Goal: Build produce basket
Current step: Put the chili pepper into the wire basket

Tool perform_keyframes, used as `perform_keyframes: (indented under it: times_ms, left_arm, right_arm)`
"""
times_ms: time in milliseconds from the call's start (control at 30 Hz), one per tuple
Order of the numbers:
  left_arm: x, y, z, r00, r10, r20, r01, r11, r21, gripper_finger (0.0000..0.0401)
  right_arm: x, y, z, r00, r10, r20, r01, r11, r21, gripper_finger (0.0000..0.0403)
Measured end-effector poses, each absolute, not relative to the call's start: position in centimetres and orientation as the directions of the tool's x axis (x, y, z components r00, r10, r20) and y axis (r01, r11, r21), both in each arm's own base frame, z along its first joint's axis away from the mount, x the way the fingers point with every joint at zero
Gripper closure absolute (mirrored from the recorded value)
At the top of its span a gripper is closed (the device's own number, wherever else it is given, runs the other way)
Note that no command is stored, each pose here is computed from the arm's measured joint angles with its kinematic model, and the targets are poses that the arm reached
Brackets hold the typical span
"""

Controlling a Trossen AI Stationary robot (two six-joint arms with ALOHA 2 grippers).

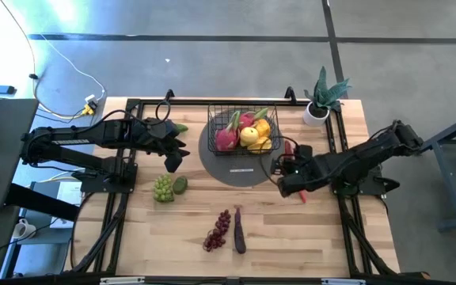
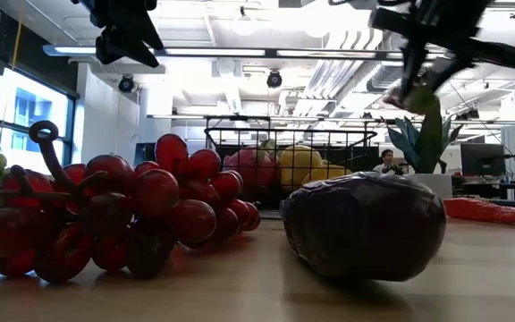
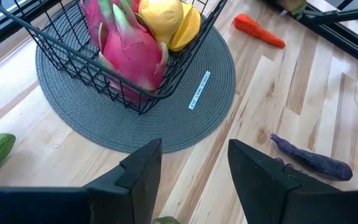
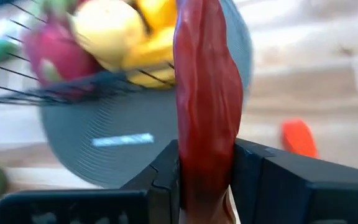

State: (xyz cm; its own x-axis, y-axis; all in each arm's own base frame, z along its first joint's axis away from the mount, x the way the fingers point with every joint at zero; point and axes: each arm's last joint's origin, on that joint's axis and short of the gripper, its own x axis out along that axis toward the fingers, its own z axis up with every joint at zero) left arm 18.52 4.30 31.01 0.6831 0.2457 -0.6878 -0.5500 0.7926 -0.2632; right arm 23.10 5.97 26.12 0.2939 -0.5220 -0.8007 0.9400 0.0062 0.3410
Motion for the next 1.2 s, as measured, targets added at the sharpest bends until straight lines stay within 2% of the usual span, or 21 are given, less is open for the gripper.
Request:
perform_keyframes:
  times_ms: [333,700,1200]
  left_arm:
    - [18.5,4.4,31.0,0.674,0.273,-0.686,-0.594,0.752,-0.284,0.0227]
    - [18.5,4.5,31.0,0.666,0.301,-0.683,-0.630,0.717,-0.298,0.0227]
    - [18.4,4.6,31.0,0.653,0.337,-0.678,-0.668,0.678,-0.306,0.0227]
  right_arm:
    - [26.1,2.3,28.4,0.402,-0.577,-0.711,0.911,0.173,0.375,0.0330]
    - [29.4,-2.9,30.8,0.606,-0.583,-0.542,0.796,0.438,0.418,0.0330]
    - [29.9,-9.6,33.2,0.743,-0.564,-0.359,0.665,0.685,0.299,0.0329]
